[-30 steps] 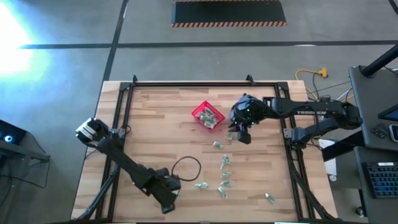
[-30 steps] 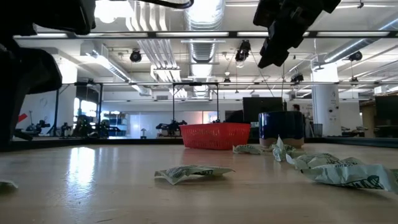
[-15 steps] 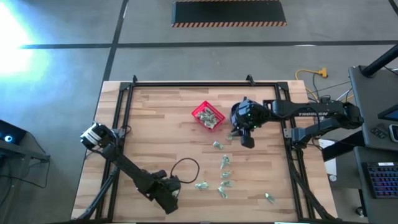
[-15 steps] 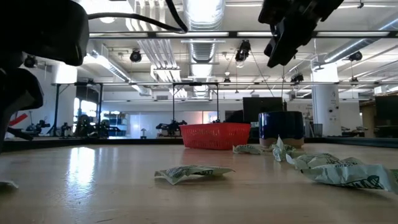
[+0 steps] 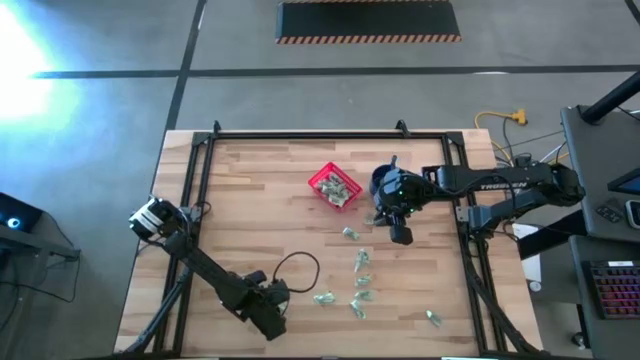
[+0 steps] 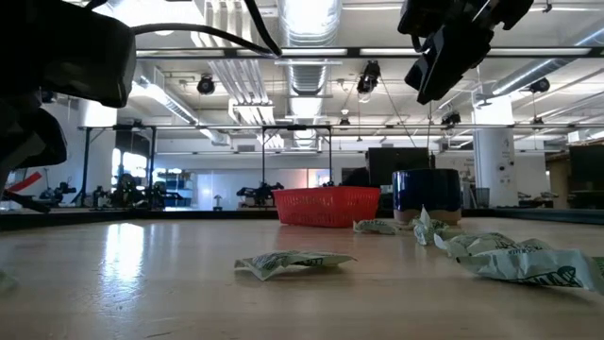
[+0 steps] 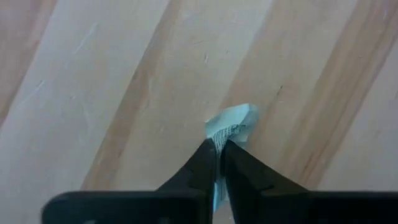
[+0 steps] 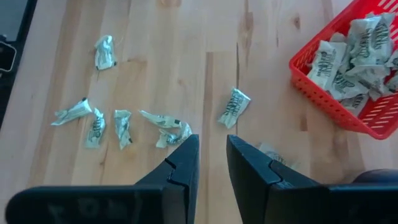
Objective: Pick and place Stevia / Truvia into bins
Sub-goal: Put the stevia packet into the red basket
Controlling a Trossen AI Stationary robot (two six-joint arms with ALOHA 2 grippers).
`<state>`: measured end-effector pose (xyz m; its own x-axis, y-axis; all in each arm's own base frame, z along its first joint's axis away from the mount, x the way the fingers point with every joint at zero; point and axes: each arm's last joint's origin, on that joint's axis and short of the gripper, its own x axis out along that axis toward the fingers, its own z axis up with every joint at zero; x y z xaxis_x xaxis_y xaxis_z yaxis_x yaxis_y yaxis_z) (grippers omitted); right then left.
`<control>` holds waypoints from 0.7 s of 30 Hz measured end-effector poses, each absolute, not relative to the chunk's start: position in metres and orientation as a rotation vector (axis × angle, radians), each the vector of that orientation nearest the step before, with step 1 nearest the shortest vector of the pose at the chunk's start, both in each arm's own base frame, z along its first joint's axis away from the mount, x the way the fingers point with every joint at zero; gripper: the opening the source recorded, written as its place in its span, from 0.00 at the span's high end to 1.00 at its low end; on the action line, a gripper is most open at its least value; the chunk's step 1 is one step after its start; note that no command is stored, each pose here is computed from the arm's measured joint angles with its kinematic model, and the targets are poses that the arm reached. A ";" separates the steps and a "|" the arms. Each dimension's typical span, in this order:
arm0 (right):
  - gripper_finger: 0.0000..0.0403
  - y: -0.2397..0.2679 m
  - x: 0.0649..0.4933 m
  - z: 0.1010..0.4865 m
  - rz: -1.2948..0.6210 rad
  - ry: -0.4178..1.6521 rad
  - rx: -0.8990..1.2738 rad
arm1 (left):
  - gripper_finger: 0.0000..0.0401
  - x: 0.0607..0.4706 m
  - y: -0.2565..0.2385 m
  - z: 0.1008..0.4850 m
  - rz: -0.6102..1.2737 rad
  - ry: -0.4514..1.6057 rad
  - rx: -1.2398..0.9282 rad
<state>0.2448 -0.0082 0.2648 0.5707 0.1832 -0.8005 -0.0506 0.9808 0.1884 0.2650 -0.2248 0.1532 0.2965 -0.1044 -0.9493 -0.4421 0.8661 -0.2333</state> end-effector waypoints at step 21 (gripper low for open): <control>0.83 0.000 0.243 0.257 0.131 0.988 0.205 | 1.00 0.274 -0.149 0.244 0.333 0.900 -0.380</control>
